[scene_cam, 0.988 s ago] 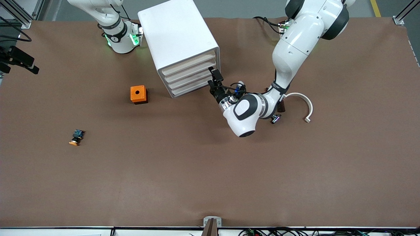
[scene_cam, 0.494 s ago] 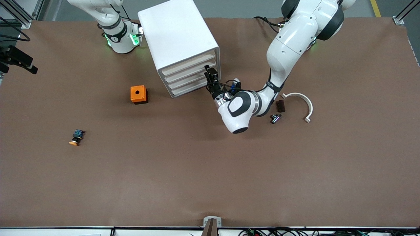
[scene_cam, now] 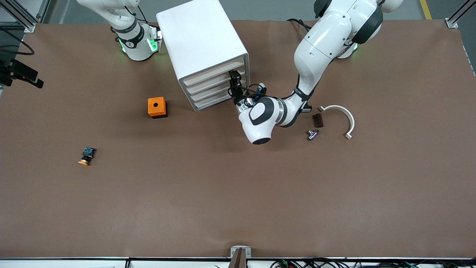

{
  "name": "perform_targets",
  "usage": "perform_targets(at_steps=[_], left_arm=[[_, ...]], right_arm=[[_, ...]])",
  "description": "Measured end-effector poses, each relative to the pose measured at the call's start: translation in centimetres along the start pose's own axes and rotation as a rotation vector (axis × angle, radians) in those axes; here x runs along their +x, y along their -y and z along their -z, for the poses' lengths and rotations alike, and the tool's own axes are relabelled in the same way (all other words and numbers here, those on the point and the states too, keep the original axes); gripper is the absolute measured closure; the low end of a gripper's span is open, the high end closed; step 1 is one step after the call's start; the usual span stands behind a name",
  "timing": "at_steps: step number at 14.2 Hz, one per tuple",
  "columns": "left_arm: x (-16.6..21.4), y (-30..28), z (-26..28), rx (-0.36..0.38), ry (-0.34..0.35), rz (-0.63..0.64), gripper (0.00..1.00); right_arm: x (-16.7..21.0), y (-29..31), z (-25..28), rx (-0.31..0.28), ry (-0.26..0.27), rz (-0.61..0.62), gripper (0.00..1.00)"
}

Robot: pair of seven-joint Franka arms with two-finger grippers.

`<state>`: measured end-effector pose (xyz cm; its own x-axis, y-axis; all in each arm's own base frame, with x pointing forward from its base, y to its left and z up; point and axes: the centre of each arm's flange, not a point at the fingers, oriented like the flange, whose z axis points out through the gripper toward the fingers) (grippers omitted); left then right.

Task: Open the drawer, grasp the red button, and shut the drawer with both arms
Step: 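Pull the drawer open with the left gripper while the right gripper approaches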

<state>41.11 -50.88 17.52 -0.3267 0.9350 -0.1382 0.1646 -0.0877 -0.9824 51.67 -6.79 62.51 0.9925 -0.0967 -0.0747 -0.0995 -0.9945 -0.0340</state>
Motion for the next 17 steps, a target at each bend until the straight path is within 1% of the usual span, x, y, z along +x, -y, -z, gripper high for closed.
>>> perform_targets(at_steps=[1,2,3,4,7,11,14,17], left_arm=[[0.0,0.0,0.0,0.0,0.0,0.001,0.69],[0.1,-0.1,0.1,-0.001,0.001,0.002,0.77],[0.1,-0.2,0.1,-0.002,0.002,0.004,0.87],[0.2,-0.3,0.1,-0.002,0.002,0.027,0.91],[0.2,-0.3,0.2,-0.001,0.003,0.034,0.91],[0.5,-0.4,1.0,-0.003,0.014,0.038,0.91],[1.5,-0.6,3.4,-0.012,0.05,0.045,0.91],[2.7,-0.8,7.0,-0.032,0.111,0.059,0.91]], right_arm=[[0.7,0.0,-0.9,-0.001,0.015,0.0,0.0],[1.4,0.0,-1.6,-0.002,0.022,0.0,0.0],[1.8,0.0,-1.9,-0.003,0.026,-0.001,0.0],[2.1,0.0,-2.0,-0.004,0.026,-0.001,0.0],[2.8,0.0,-2.3,-0.007,0.03,-0.001,0.0],[5.0,-0.1,-4.7,-0.016,0.065,-0.005,0.0],[6.0,-0.3,-5.8,-0.04,0.085,-0.004,0.0],[6.1,0.1,-5.7,-0.041,0.08,0.003,0.0]])
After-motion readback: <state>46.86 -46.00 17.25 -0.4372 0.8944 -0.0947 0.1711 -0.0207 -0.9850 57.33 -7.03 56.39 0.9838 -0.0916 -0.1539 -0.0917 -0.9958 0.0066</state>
